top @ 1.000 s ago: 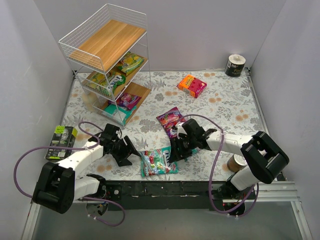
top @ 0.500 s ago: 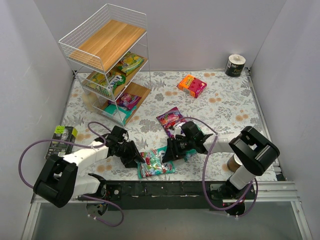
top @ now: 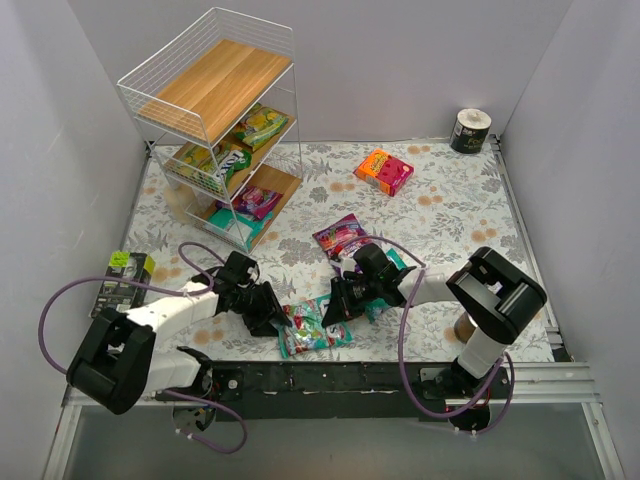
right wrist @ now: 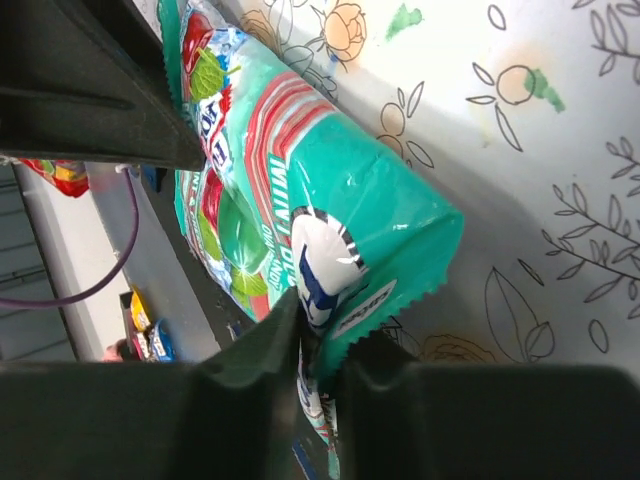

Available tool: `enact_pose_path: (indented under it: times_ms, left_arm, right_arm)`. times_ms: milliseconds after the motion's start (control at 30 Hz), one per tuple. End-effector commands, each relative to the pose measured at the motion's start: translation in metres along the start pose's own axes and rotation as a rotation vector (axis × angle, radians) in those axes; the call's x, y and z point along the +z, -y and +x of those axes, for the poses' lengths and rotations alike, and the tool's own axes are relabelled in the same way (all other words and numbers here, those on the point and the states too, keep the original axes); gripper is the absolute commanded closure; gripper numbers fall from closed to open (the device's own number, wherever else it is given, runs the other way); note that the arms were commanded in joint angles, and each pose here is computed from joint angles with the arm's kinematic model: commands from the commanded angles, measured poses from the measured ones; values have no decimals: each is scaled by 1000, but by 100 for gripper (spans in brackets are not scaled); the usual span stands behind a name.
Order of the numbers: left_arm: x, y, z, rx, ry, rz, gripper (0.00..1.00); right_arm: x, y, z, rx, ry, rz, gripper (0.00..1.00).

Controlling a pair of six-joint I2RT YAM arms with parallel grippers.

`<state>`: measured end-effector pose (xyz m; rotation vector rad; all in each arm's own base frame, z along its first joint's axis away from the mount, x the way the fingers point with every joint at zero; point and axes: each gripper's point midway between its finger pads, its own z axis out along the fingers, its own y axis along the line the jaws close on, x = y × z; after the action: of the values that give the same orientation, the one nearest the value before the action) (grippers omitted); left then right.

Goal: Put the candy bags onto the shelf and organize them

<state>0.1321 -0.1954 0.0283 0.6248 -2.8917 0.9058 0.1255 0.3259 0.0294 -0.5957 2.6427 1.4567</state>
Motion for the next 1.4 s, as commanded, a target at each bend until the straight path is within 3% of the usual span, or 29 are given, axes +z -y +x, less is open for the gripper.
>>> enact_pose_path:
  times_ms: [0,67,133,200,233,333,467,567,767,1033,1367]
  left_arm:
    - [-16,10,-21,19,139,-28,53]
    - [-24,7,-25,-11,184,-66,40]
    - [-45,15,-46,-28,330,-79,32]
    - [-62,13,-54,-75,418,-100,21]
    - [-79,18,-66,-81,515,-94,19]
    - [-102,16,-75,-121,616,-120,13]
    - [-123,-11,-78,-225,710,-250,12]
    - [-145,-16,-82,-276,797,-262,12]
    - [-165,-24,-79,-318,859,-285,12]
    - [-192,-31,-70,-334,896,-329,12]
    - [-202,-27,-66,-332,900,-315,12]
  right_arm:
    - [-4,3,0,-2,14,63,85]
    - [-8,2,-5,-2,31,78,94]
    - [-13,-6,-15,2,61,77,98]
    - [-23,-14,-29,4,102,60,99]
    - [-29,-23,-47,1,144,42,99]
    - [-50,-49,-92,-30,238,1,99]
    - [-78,-87,-158,-78,336,-70,99]
    - [-94,-109,-207,-93,391,-123,99]
    - [-102,-143,-276,-140,462,-289,99]
    - [-75,-138,-340,-49,506,-448,99]
    - [-50,-111,-401,-19,637,-479,99]
